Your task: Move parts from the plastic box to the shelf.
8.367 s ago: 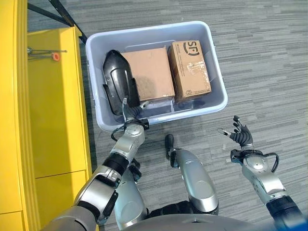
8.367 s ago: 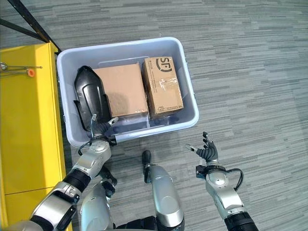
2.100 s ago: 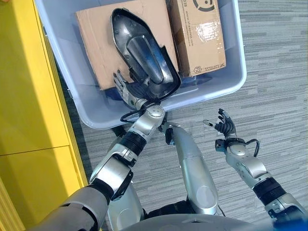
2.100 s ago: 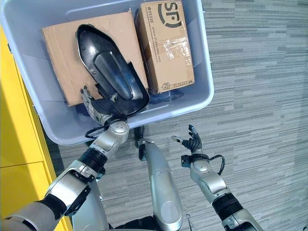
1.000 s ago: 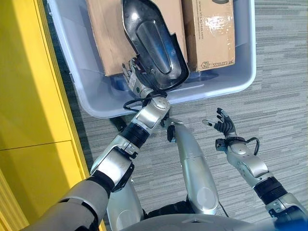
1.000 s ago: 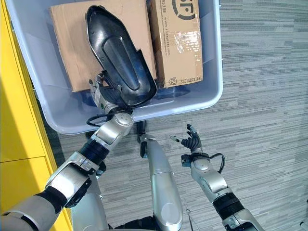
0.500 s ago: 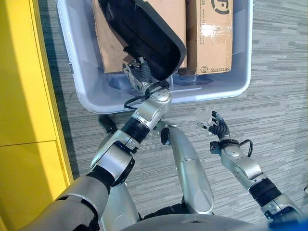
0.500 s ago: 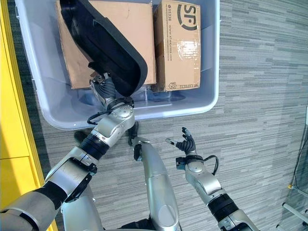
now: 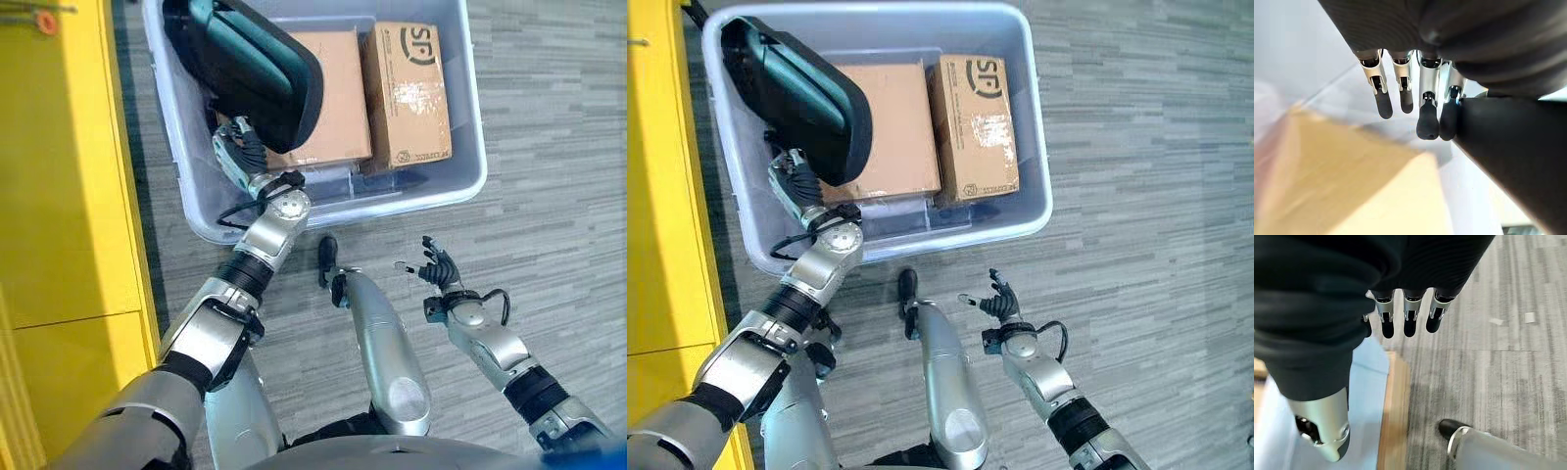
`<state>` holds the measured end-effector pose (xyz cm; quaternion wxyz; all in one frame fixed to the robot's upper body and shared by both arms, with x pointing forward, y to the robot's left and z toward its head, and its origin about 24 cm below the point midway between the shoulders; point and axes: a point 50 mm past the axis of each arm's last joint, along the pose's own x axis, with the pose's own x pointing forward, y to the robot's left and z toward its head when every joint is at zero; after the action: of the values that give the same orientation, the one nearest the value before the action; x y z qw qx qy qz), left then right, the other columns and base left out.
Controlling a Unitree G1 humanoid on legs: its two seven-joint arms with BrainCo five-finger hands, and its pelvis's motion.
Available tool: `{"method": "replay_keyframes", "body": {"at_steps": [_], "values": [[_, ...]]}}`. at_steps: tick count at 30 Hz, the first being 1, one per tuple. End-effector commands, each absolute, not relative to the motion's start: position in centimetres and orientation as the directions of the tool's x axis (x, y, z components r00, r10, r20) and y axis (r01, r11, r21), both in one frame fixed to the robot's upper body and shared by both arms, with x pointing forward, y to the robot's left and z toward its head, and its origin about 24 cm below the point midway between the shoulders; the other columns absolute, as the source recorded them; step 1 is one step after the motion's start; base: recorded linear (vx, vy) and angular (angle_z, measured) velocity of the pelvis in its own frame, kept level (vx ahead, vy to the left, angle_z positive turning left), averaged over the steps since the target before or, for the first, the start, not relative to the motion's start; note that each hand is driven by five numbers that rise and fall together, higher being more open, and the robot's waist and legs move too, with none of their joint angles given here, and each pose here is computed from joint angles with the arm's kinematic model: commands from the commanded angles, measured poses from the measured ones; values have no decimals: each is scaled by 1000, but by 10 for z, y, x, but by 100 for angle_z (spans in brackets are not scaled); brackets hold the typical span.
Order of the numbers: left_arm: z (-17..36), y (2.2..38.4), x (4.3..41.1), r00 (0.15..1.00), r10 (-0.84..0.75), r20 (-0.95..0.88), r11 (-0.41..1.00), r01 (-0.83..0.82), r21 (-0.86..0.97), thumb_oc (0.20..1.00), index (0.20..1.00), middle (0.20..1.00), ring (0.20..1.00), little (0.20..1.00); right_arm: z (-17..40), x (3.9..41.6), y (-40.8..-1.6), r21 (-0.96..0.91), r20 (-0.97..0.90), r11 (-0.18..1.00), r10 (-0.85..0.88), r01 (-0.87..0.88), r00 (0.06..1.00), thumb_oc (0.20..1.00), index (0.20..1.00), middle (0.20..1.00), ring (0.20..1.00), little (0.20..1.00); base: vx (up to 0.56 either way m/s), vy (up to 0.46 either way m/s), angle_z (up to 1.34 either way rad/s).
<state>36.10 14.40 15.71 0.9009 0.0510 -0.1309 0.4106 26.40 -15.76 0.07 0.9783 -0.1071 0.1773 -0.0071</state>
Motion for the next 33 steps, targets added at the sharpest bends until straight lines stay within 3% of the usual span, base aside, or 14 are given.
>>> {"method": "replay_keyframes", "body": {"at_steps": [1,10,15,20,24,33], "values": [[180,134,355,583,710,396,678,-718,-157,200,200,200,200,200,4,254,-177,-281,-279,960,-71,-10,958,1000,1000,1000,1000,1000,23,184,15],[184,174,351,468,757,457,583,-798,-149,200,200,200,200,200,-7,240,-184,-364,-296,929,-55,-60,954,1000,1000,1000,1000,1000,35,131,8],[134,182,324,578,704,413,651,-757,-48,200,200,200,200,200,-14,232,-182,-430,-314,894,-16,-127,949,1000,1000,1000,1000,1000,40,8,23],[103,185,298,622,692,366,677,-736,-28,200,200,200,200,200,-18,230,-180,-460,-353,867,18,-190,936,1000,1000,1000,1000,1000,53,-42,22],[110,176,294,680,607,412,749,-663,-8,200,200,200,200,200,-24,222,-184,-458,-397,861,26,-223,917,1000,1000,1000,1000,1000,-17,-66,64],[121,171,290,690,549,472,787,-616,-15,200,200,200,200,200,-15,233,-184,-474,-364,858,13,-197,931,1000,1000,1000,1000,1000,-104,45,79]]}}
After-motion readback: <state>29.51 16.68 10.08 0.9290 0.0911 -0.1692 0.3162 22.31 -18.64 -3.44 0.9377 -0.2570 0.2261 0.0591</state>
